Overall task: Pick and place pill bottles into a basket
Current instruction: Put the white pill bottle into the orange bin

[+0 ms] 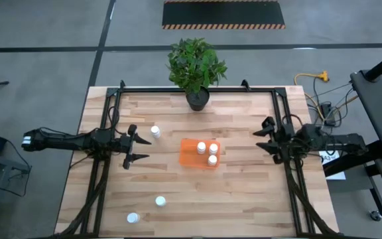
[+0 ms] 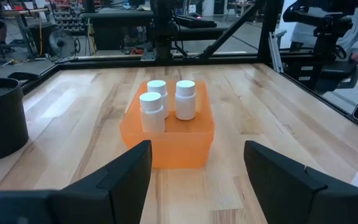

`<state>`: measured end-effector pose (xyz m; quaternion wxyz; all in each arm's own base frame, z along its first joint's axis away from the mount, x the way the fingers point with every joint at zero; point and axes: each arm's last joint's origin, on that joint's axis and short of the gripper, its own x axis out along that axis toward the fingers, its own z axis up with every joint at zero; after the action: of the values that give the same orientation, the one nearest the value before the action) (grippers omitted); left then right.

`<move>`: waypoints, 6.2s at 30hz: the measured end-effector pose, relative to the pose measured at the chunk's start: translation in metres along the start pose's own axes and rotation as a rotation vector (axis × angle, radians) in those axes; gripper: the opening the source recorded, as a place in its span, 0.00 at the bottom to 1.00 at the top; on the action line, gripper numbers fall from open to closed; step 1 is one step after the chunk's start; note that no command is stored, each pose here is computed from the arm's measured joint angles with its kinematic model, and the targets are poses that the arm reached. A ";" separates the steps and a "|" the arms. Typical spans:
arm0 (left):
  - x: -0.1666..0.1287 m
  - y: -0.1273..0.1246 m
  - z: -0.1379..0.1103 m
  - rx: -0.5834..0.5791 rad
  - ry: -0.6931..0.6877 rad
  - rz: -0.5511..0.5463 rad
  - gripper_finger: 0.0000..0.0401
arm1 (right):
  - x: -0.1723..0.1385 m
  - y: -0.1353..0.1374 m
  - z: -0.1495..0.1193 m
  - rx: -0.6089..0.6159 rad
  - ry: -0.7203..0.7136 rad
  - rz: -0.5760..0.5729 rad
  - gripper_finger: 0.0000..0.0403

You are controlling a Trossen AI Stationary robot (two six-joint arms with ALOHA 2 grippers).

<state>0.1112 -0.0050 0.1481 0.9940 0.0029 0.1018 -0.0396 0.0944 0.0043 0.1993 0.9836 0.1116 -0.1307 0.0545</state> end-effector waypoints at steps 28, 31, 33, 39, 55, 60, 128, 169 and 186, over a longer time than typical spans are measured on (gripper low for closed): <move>0.000 0.000 0.000 0.000 0.001 0.001 0.59 | -0.002 -0.006 -0.024 -0.012 0.184 -0.038 0.50; 0.000 0.000 0.000 0.020 0.000 0.004 0.59 | -0.002 -0.006 -0.024 -0.010 0.184 -0.038 0.50; 0.000 0.000 0.000 0.032 0.000 0.004 0.59 | -0.002 -0.006 -0.024 -0.012 0.184 -0.039 0.50; 0.000 0.000 0.000 0.026 0.000 0.004 0.59 | -0.002 -0.006 -0.024 -0.011 0.185 -0.039 0.50; -0.016 0.000 0.056 0.051 -0.615 0.016 0.59 | -0.002 -0.006 -0.025 -0.011 0.185 -0.039 0.50; -0.028 -0.001 0.072 0.059 -0.824 0.022 0.59 | -0.002 -0.006 -0.025 -0.011 0.185 -0.039 0.50; 0.003 0.001 0.282 -0.593 -1.185 -0.477 0.59 | -0.002 -0.005 -0.024 -0.011 0.185 -0.039 0.50; 0.041 -0.074 0.392 -0.706 -0.479 -1.035 0.59 | -0.002 -0.005 -0.024 -0.012 0.185 -0.039 0.50; 0.003 -0.151 0.372 -0.838 -0.013 -1.321 0.59 | -0.002 -0.006 -0.024 -0.012 0.185 -0.039 0.50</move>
<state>0.1771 -0.1614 0.5118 0.6832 -0.4343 0.0830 -0.5811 0.0993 0.0045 0.1747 0.9930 0.1025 -0.0373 0.0445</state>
